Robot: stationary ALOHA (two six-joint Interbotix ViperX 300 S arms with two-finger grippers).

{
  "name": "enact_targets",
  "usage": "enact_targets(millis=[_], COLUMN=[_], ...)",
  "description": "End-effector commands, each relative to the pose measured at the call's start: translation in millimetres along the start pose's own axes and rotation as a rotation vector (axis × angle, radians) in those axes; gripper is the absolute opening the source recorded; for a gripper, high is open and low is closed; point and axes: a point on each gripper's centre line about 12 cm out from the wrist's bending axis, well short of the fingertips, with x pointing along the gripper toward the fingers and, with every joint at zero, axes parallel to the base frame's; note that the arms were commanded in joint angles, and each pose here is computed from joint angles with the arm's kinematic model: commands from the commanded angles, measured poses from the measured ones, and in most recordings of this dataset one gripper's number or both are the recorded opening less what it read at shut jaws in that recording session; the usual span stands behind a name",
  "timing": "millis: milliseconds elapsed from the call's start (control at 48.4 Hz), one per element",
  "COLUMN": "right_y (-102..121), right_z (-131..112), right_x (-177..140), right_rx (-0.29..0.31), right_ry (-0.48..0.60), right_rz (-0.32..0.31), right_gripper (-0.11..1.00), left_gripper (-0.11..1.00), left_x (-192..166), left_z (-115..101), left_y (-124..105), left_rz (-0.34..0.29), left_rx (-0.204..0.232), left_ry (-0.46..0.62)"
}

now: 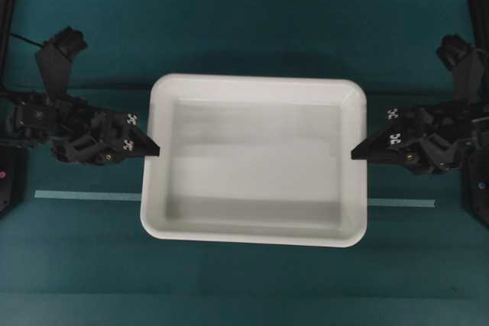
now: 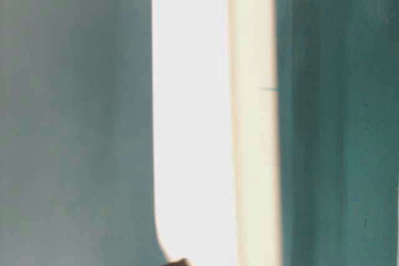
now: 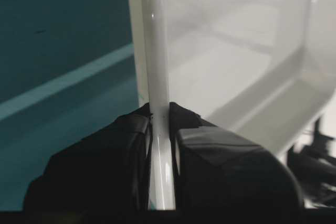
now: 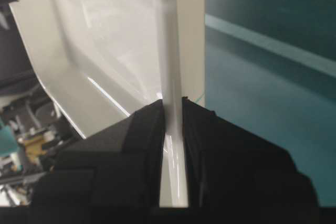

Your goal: Lift the white case with both hands.

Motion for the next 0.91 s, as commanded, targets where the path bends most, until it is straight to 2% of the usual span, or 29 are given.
enact_targets(millis=[0, 372, 537, 888], right_y=[-11.8, -45.2, -59.1, -75.2], right_z=[0.3, 4.1, 0.7, 0.9], right_x=[12.2, 42.2, 56.4, 75.2], right_rx=[0.003, 0.001, -0.015, -0.023], right_ry=[0.000, -0.036, -0.030, -0.037], right_rz=[-0.058, -0.154, -0.215, -0.288], right_gripper=[0.12, 0.12, 0.12, 0.12], left_gripper=[0.07, 0.07, 0.07, 0.06], left_x=[12.4, 43.4, 52.4, 65.9], left_z=[-1.3, -6.2, -8.7, -13.8], left_y=[12.5, 54.2, 68.1, 89.2], left_rz=[0.053, 0.172, 0.231, 0.326], left_rx=[0.006, -0.001, -0.001, -0.001], left_ry=[0.006, 0.023, 0.033, 0.053])
